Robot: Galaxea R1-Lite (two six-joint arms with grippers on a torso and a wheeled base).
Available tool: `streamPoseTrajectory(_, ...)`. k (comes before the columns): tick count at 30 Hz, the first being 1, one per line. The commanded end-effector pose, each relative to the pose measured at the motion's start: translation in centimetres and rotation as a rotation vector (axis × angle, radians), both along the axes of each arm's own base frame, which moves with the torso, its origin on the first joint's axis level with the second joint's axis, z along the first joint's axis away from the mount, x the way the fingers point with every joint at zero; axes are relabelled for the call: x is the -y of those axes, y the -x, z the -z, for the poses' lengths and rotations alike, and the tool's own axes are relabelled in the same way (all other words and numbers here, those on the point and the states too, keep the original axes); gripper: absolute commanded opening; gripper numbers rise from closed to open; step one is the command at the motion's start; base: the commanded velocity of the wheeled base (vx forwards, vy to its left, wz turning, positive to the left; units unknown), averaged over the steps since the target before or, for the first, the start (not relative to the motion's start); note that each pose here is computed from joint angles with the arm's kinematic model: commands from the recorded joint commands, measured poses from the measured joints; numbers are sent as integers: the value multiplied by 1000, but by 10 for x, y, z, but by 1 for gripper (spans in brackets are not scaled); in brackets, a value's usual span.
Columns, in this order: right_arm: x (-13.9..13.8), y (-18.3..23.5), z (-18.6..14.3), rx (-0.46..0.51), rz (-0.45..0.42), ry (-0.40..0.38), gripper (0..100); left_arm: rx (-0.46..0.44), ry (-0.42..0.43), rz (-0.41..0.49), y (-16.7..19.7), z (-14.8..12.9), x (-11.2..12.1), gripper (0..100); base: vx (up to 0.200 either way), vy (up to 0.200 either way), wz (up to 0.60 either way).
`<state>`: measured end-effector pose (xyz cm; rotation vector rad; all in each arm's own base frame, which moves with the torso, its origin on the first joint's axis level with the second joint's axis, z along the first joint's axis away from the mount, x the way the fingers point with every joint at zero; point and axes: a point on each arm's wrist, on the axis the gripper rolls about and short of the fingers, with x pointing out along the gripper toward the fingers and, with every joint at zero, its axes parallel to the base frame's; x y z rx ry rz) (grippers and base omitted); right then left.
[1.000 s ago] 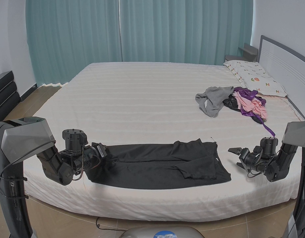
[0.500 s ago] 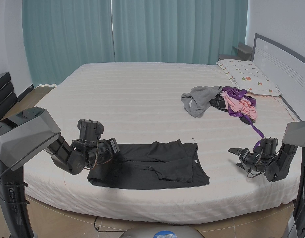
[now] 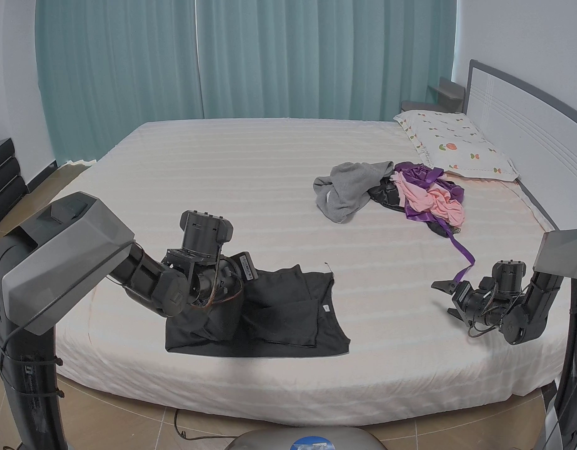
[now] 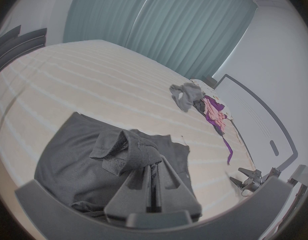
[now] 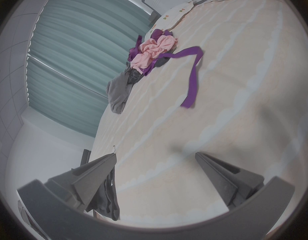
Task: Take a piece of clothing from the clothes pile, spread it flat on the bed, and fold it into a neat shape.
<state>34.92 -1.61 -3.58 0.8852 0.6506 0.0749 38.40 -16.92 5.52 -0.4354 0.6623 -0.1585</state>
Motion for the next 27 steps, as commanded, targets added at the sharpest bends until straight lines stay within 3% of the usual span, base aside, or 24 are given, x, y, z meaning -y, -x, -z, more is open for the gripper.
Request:
streamPoseTrajectory(1, 0, 0, 0, -1, 0, 0, 100, -11, 14, 8, -4, -1, 11, 0, 0, -200, 0)
streamPoseTrajectory(4, 0, 0, 0, -1, 0, 0, 100, -29, 31, 3, -5, -1, 17, 0, 0, -200, 0)
streamPoseTrajectory(18, 0, 0, 0, -1, 0, 0, 100, -29, 20, -12, -1, 10, 48, 0, 0, 0, 0)
streamPoseTrajectory(19, 0, 0, 1, -4, 0, -1, 100, -29, 27, -22, -1, 10, 49, 100, 0, 0, 0)
streamPoseTrajectory(27, 0, 0, 1, -3, 0, -1, 100, -40, 37, -39, 3, 10, 52, 100, 0, 0, 0)
